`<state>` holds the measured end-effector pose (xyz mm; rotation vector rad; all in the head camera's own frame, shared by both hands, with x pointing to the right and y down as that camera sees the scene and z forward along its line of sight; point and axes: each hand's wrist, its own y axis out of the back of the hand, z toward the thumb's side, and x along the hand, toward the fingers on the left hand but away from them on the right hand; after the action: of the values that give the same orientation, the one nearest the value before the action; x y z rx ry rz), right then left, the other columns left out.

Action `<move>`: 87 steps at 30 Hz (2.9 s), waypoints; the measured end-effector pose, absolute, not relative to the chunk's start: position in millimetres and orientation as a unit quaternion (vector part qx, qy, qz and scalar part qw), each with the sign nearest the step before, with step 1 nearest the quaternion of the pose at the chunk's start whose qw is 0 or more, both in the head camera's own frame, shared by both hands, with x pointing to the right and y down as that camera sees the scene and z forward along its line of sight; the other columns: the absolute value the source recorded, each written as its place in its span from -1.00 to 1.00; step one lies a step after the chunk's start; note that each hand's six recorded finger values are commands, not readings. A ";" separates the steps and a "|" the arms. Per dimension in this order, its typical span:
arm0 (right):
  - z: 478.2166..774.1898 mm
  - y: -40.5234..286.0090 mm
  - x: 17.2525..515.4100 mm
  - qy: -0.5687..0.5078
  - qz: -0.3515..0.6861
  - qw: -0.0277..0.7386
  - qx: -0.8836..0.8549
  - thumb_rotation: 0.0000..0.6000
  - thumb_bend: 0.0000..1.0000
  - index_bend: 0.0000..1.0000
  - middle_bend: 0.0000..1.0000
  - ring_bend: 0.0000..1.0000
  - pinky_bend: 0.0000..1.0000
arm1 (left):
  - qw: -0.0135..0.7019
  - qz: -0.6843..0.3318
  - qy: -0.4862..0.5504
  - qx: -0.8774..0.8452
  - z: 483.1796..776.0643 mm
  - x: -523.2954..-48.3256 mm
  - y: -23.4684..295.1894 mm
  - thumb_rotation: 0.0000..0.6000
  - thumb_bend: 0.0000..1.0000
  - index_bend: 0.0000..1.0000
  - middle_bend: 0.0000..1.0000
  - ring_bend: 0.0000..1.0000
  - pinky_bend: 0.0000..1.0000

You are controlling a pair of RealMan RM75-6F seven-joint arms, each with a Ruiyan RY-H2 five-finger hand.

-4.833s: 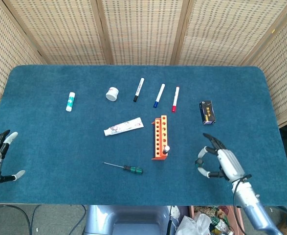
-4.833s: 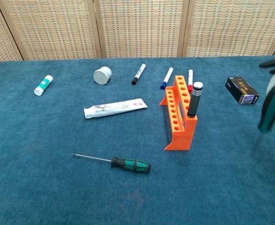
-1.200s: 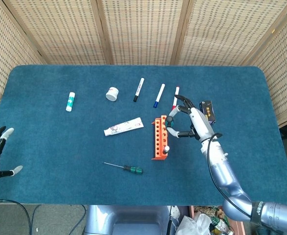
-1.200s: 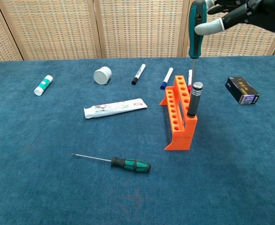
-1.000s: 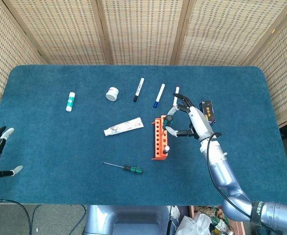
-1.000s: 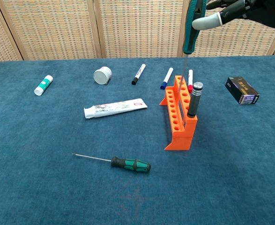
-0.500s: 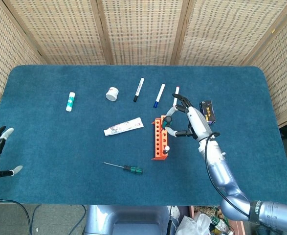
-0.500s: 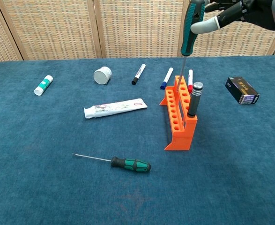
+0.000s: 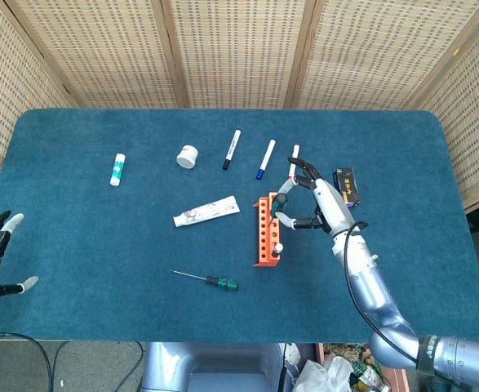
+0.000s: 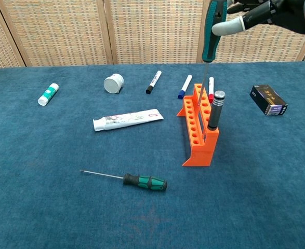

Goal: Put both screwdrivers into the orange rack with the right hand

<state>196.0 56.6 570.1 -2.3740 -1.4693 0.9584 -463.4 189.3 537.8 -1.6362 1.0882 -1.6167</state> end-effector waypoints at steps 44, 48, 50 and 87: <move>605.2 67.9 207.7 -0.475 0.365 0.085 -0.796 1.00 -0.30 0.31 -0.85 -1.00 -0.82 | 0.294 -0.610 0.403 -0.616 541.0 -461.0 189.7 1.00 -1.00 -1.00 -1.00 -1.00 -1.00; 610.7 70.1 205.6 -0.470 0.371 0.087 -0.796 1.00 -0.30 0.31 -0.85 -1.00 -0.82 | 0.294 -0.610 0.403 -0.616 541.1 -461.1 189.6 1.00 -1.00 -1.00 -1.00 -1.00 -1.00; 613.0 71.0 205.0 -0.468 0.374 0.088 -0.796 1.00 -0.30 0.31 -0.85 -1.00 -0.82 | 0.294 -0.610 0.403 -0.616 541.2 -461.2 189.6 1.00 -1.00 -1.00 -1.00 -1.00 -1.00; 646.3 82.1 198.5 -0.453 0.387 0.064 -0.801 1.00 -0.33 0.29 -0.84 -1.00 -0.82 | 0.293 -0.613 0.401 -0.615 543.2 -461.0 189.6 1.00 -1.00 -1.00 -1.00 -1.00 -1.00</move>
<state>198.5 82.1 646.3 -2.4181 -1.3666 1.1671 -461.0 189.6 543.2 -1.6376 1.0676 -1.6333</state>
